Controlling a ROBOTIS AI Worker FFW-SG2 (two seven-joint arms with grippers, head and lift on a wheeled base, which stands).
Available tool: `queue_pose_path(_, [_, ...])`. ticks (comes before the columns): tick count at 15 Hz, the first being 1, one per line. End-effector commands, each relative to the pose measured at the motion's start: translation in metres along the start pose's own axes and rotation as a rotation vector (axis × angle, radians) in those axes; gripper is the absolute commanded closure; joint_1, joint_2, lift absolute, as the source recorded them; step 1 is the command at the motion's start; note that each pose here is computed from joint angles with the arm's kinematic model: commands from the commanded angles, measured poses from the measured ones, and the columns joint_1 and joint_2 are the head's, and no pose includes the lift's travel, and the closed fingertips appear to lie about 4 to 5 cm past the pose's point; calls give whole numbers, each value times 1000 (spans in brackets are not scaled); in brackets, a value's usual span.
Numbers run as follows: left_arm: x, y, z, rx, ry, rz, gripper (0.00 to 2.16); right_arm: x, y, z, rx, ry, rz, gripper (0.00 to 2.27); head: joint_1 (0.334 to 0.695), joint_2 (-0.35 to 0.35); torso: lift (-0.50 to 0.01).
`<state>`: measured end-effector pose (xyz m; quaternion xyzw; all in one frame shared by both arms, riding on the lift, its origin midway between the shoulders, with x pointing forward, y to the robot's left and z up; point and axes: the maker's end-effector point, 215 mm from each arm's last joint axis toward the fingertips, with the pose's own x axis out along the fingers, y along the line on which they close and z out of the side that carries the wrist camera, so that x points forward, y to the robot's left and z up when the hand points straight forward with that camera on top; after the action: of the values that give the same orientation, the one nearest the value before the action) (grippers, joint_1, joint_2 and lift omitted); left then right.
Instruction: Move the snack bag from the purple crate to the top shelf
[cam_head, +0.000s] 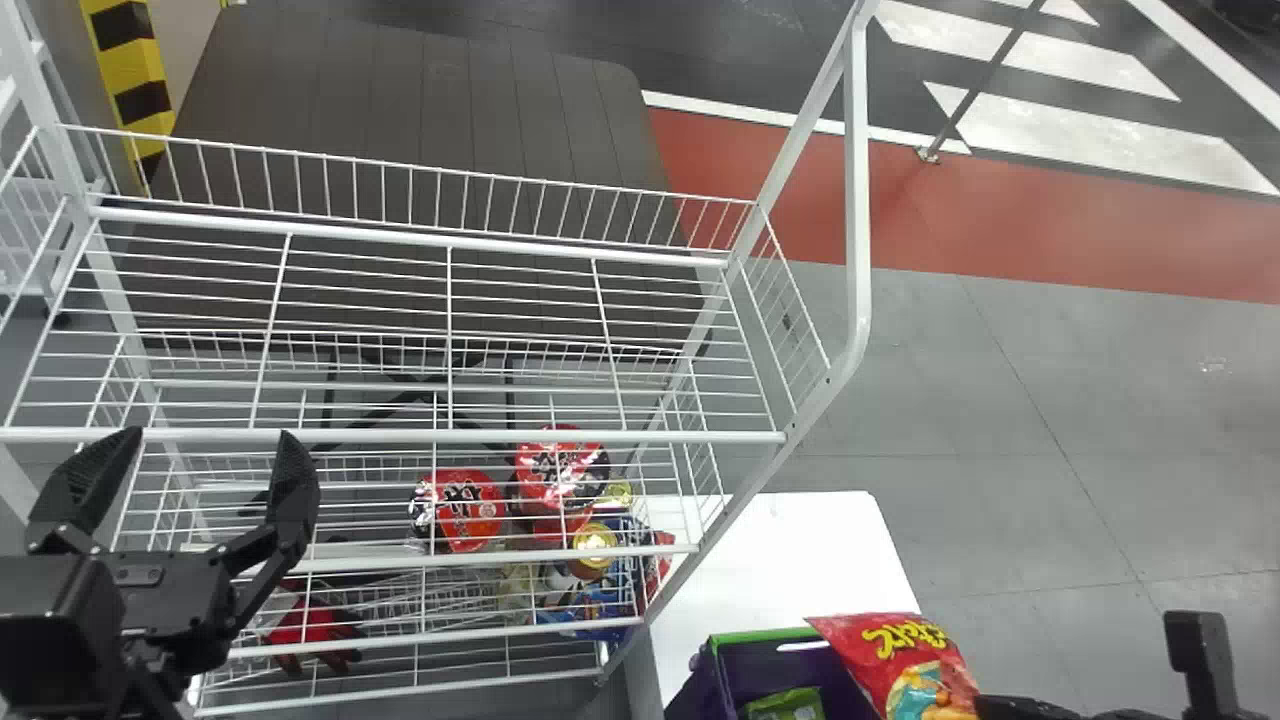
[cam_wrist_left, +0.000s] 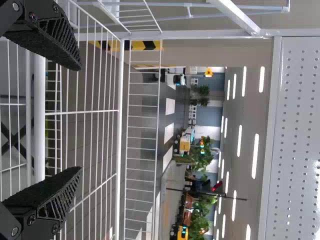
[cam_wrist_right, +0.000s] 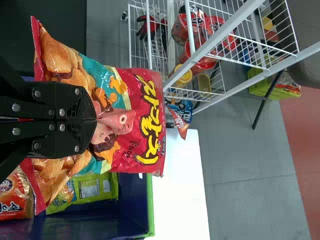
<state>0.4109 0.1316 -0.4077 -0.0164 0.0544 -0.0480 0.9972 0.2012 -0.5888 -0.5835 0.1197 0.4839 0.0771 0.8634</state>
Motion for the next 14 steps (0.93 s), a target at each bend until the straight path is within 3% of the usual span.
queue_pose_path(1, [-1, 1, -1, 0, 1, 2, 103, -3, 4, -1, 58, -4, 14, 1656, 695, -350, 2])
queue_pose_path(5, [-1, 1, -2, -1, 4, 4, 103, -14, 11, -8, 127, 5, 22, 1652, 695, -350, 0])
queue_pose_path(7, [-3, -1, -3, 1, 6, 2, 103, -20, 23, -7, 106, -13, 46, 1652, 695, -350, 0])
queue_pose_path(9, [-5, -1, -5, 3, 9, 5, 103, -36, 35, 4, 77, -92, 99, 1652, 695, -350, 0])
queue_pose_path(14, [-17, 6, -7, 8, 10, 18, 103, -109, 40, 40, 80, -326, 61, 1652, 695, -350, 0])
